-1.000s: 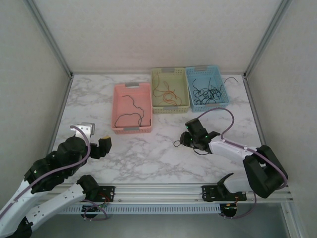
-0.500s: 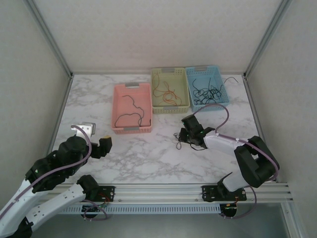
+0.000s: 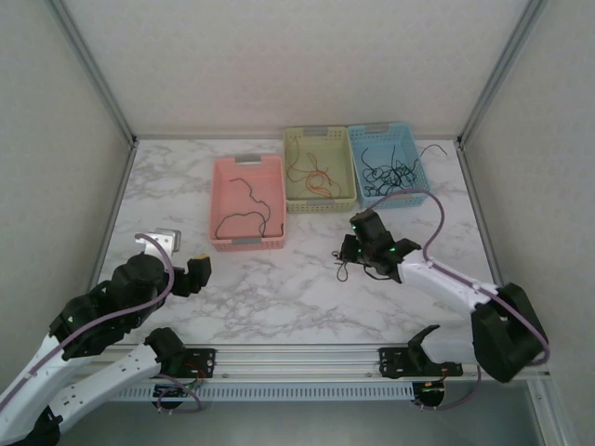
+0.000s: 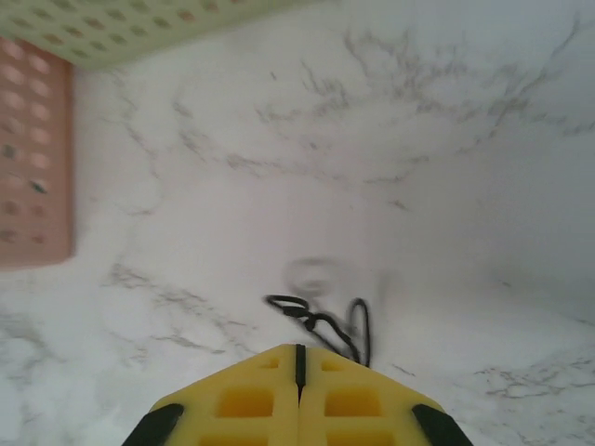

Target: Untangle the cables

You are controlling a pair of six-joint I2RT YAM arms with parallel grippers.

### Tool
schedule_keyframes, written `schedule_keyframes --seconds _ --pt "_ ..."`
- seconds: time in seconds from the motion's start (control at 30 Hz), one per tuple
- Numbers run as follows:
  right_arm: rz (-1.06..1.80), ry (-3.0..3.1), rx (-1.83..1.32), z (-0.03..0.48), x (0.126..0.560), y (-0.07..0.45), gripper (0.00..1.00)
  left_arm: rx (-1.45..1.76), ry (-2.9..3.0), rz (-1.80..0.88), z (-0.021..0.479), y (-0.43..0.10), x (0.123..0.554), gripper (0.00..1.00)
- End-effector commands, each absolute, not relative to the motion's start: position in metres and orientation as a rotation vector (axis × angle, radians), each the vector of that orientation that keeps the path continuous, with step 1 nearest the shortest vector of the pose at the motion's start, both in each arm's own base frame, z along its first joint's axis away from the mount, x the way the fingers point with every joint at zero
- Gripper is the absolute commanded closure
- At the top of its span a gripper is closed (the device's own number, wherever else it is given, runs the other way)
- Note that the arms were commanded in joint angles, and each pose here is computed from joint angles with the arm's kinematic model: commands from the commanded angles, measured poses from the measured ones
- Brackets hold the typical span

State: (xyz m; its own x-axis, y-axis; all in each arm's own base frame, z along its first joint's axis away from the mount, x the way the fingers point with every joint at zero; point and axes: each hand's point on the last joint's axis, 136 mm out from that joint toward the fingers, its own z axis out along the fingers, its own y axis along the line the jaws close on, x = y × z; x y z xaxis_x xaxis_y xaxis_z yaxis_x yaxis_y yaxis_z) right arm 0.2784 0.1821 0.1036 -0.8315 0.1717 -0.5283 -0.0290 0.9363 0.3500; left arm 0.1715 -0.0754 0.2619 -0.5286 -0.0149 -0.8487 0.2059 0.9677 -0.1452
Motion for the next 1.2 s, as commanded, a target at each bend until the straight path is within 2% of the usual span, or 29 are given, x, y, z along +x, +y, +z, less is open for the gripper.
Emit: schedule_keyframes --seconds 0.0,0.13,0.23,0.37,0.43,0.57,0.83,1.07,1.17 --pt "0.398 2.426 0.085 0.155 0.288 0.163 1.0 0.102 2.134 -0.271 0.26 -0.076 0.175 0.14" --pt "0.39 2.335 0.154 0.208 0.313 0.135 1.0 0.062 2.162 -0.243 0.259 -0.075 0.179 0.15" --pt "0.43 2.364 0.203 0.221 0.324 0.13 1.0 0.05 2.158 -0.299 0.26 -0.084 0.181 0.15" --pt "0.525 2.486 0.144 0.196 0.306 0.156 0.7 0.03 2.156 -0.308 0.258 -0.085 0.183 0.15" --pt "0.53 2.524 0.108 0.175 0.29 0.168 0.59 0.029 2.155 -0.305 0.257 -0.085 0.183 0.15" --pt "0.509 2.622 0.105 0.129 0.266 0.177 0.48 0.035 2.163 -0.305 0.254 -0.089 0.185 0.14" --pt "0.419 2.8 0.097 0.057 0.256 0.186 0.47 0.032 2.161 -0.303 0.253 -0.088 0.186 0.14" --pt "0.389 2.833 0.084 0.04 0.266 0.198 0.48 0.033 2.162 -0.298 0.252 -0.088 0.186 0.14" --pt "0.374 2.859 0.083 0.033 0.266 0.2 0.51 0.034 2.166 -0.293 0.251 -0.088 0.186 0.14"
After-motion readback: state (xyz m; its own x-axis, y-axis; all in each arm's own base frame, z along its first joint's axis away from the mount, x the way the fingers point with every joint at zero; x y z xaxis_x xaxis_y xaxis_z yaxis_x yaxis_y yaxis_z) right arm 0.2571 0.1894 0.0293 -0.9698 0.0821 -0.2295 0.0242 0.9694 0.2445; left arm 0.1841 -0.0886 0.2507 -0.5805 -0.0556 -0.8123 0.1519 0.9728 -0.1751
